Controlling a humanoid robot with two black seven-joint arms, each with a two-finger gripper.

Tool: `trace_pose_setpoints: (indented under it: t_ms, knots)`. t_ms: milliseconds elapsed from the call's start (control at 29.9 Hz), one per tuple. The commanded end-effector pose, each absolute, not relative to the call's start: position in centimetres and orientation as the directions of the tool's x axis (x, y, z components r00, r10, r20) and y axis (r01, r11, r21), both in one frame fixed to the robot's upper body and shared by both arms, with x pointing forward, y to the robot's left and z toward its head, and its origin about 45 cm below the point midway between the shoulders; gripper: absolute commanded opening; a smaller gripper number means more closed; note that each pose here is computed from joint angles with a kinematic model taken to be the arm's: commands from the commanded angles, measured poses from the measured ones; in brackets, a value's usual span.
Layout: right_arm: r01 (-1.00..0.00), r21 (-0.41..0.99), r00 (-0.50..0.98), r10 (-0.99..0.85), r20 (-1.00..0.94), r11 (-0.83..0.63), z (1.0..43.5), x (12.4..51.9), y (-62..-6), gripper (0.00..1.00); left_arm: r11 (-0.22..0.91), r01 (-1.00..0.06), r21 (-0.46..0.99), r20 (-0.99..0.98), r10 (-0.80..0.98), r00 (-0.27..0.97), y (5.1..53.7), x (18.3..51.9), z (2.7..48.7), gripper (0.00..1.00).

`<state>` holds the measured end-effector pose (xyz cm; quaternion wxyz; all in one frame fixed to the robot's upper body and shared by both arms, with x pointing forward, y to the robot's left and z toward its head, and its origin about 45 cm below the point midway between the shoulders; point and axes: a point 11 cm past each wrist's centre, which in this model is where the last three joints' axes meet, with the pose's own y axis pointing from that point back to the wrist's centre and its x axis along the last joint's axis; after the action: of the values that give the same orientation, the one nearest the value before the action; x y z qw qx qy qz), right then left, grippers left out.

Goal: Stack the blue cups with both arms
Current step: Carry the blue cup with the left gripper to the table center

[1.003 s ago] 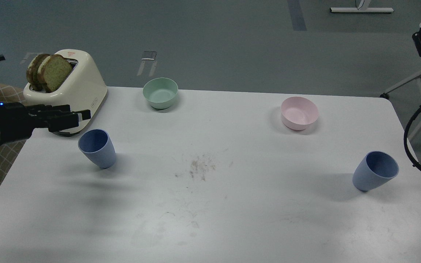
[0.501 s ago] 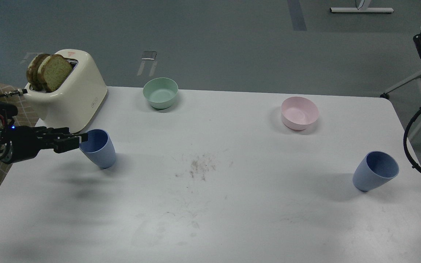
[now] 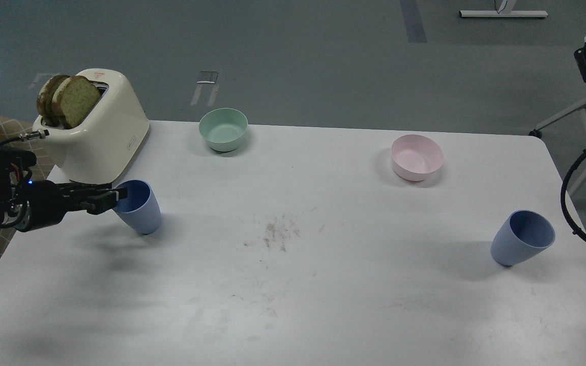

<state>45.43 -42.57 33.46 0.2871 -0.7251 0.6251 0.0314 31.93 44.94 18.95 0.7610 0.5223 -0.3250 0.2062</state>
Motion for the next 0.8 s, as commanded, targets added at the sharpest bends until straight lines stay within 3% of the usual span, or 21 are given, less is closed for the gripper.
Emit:
trace_pose_setpoints:
  t_ms: [0, 234, 435, 568, 769]
  knots:
    - [-0.928, -0.371, 0.206, -0.890, -0.406, -0.045, 33.2, 45.3, -43.0, 1.00, 0.367, -0.654, 0.661, 0.709, -0.022, 0.704, 44.9, 32.0, 18.7, 0.02]
    - [-0.934, -0.357, 0.187, -0.889, -0.417, -0.029, 32.3, 44.8, -43.5, 1.00, 0.417, -0.663, 0.622, 0.743, -0.047, 0.667, 43.0, 33.3, 20.8, 0.00]
    - [-0.943, -0.332, 0.118, -0.895, -0.431, 0.035, 30.9, 42.9, -46.5, 1.00, 0.531, -0.627, 0.570, 0.791, -0.149, 0.594, 37.5, 36.1, 26.2, 0.00]
    - [-0.945, -0.319, 0.071, -0.904, -0.422, 0.075, 30.7, 41.5, -49.0, 1.00, 0.657, -0.555, 0.510, 0.823, -0.184, 0.538, 29.9, 38.5, 27.2, 0.00]
    - [-0.940, -0.324, 0.042, -0.905, -0.424, 0.108, 31.2, 40.3, -51.0, 1.00, 0.690, -0.386, 0.613, 0.774, -0.425, 0.468, 21.2, 39.0, 24.8, 0.00]
